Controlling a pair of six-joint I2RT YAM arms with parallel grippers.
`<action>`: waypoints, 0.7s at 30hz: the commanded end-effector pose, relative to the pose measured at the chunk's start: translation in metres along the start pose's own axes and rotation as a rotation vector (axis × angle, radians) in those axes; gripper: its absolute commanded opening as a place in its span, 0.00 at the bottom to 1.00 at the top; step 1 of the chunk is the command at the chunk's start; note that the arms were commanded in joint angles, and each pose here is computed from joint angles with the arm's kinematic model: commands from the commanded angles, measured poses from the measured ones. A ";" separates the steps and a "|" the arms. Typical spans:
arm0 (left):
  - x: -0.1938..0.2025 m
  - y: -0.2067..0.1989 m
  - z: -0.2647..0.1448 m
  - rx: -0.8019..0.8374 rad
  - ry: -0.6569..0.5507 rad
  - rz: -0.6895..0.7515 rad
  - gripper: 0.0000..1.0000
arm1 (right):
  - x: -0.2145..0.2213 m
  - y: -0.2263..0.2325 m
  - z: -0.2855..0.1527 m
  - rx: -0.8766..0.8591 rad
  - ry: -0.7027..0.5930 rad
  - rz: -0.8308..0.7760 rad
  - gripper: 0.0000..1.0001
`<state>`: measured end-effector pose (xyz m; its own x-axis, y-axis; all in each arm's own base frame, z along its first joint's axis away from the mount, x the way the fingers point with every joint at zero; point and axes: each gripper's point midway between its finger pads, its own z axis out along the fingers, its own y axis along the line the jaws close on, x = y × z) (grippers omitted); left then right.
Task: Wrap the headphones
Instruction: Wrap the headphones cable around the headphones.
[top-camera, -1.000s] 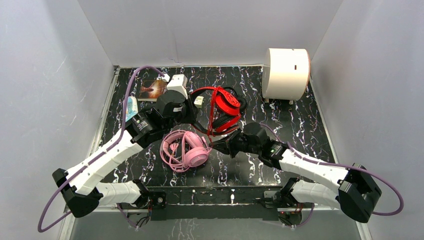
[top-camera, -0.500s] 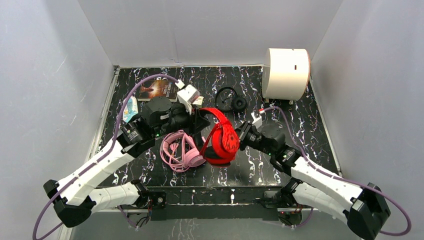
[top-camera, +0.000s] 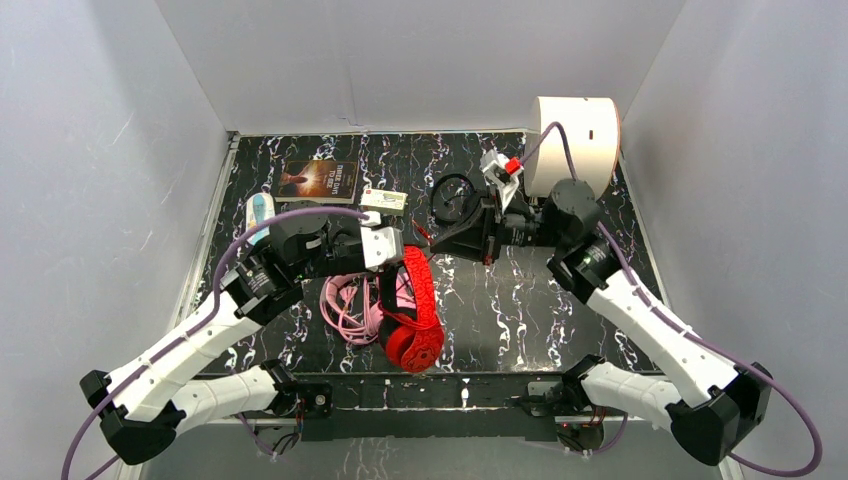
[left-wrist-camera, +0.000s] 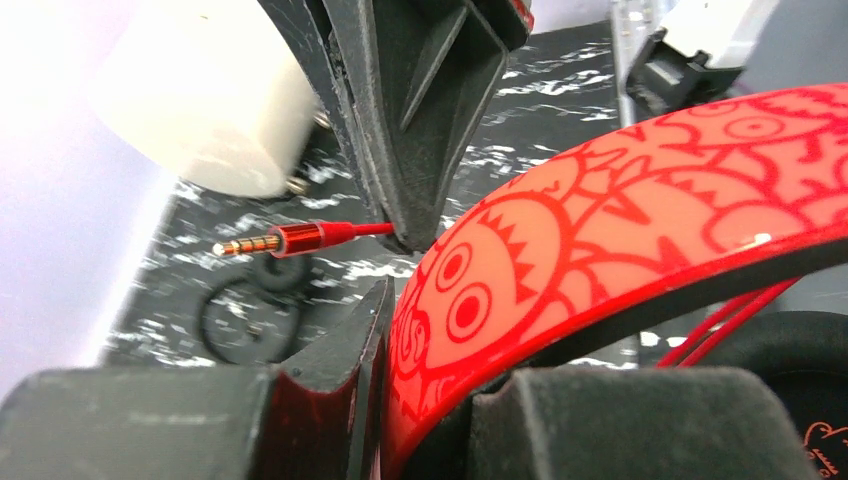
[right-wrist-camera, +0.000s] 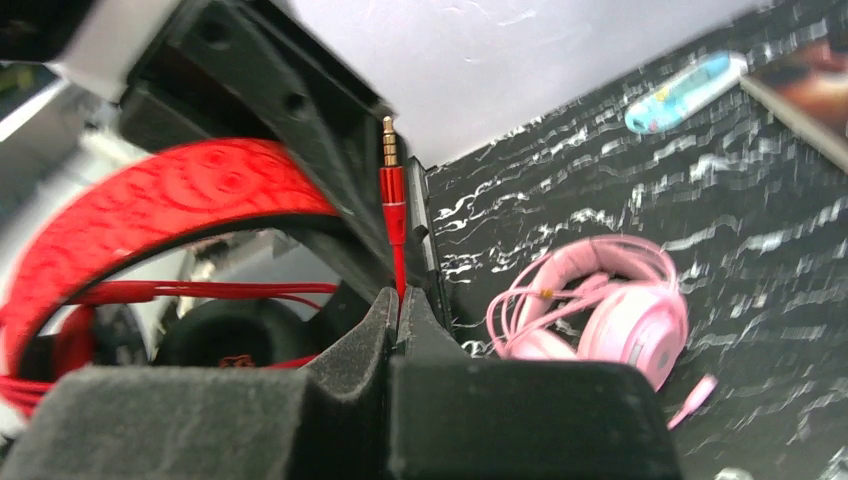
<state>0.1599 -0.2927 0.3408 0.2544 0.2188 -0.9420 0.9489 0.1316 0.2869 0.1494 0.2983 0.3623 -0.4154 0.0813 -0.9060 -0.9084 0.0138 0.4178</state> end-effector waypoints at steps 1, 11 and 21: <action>-0.034 0.022 -0.007 -0.080 -0.106 0.325 0.00 | -0.023 0.025 -0.003 -0.167 0.073 -0.265 0.00; -0.106 0.053 -0.015 -0.278 -0.394 0.542 0.00 | -0.066 0.062 -0.014 -0.352 0.071 -0.494 0.00; -0.121 0.049 -0.039 -0.371 -0.538 0.497 0.00 | -0.071 0.095 -0.026 -0.501 0.096 -0.513 0.00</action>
<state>0.1774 -0.2935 0.4366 0.7353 -0.0545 -0.6755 0.6452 0.3614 0.6732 0.1161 0.2824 0.4429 -0.0013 0.0532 -0.9986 -0.9308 -0.3652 -0.0182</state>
